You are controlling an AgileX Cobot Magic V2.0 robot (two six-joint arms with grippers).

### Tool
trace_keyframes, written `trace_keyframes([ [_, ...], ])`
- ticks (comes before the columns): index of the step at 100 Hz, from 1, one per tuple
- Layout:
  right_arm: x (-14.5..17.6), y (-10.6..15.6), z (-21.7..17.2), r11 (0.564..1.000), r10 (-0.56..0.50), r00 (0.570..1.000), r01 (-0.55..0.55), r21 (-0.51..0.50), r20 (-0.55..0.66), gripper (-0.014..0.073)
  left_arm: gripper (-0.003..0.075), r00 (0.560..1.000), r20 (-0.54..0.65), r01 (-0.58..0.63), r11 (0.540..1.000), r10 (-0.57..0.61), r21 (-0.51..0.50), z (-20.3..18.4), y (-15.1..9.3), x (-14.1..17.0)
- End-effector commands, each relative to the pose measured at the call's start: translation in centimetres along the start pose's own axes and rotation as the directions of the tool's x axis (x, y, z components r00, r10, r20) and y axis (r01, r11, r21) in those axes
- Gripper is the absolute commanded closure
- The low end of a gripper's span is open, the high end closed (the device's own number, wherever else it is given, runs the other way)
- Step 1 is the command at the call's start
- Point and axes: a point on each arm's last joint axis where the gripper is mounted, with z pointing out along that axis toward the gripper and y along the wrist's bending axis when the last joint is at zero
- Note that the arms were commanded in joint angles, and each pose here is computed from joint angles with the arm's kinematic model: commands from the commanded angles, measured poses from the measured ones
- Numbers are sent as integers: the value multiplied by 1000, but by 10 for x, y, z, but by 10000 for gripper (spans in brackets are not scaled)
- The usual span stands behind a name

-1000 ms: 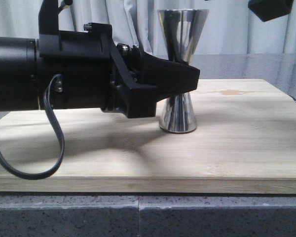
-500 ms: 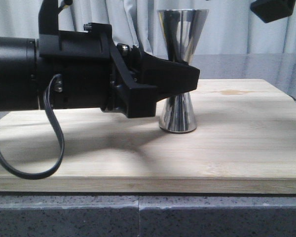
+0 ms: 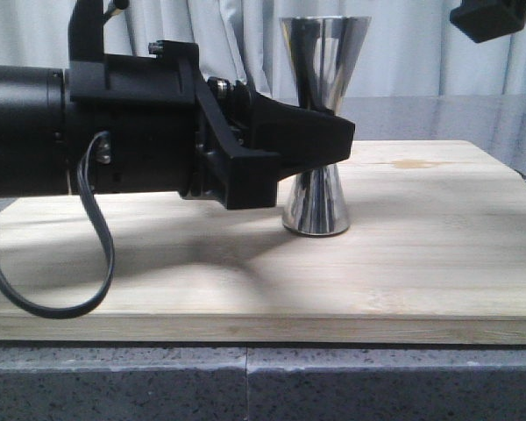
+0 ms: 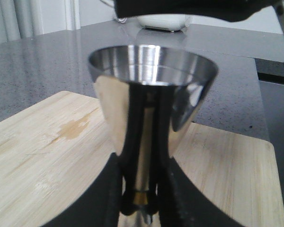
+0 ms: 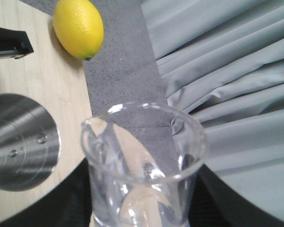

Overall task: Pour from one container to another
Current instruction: 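Hold the tilted beaker, pouring liquid into the jigger held by left gripper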

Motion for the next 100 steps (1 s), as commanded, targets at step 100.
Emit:
trace_keyframes([
  [100, -12, -17, -9, 992, -106, 992, 101, 72, 69, 402, 739, 990, 141, -11, 1000, 8, 16, 0, -1, -24],
])
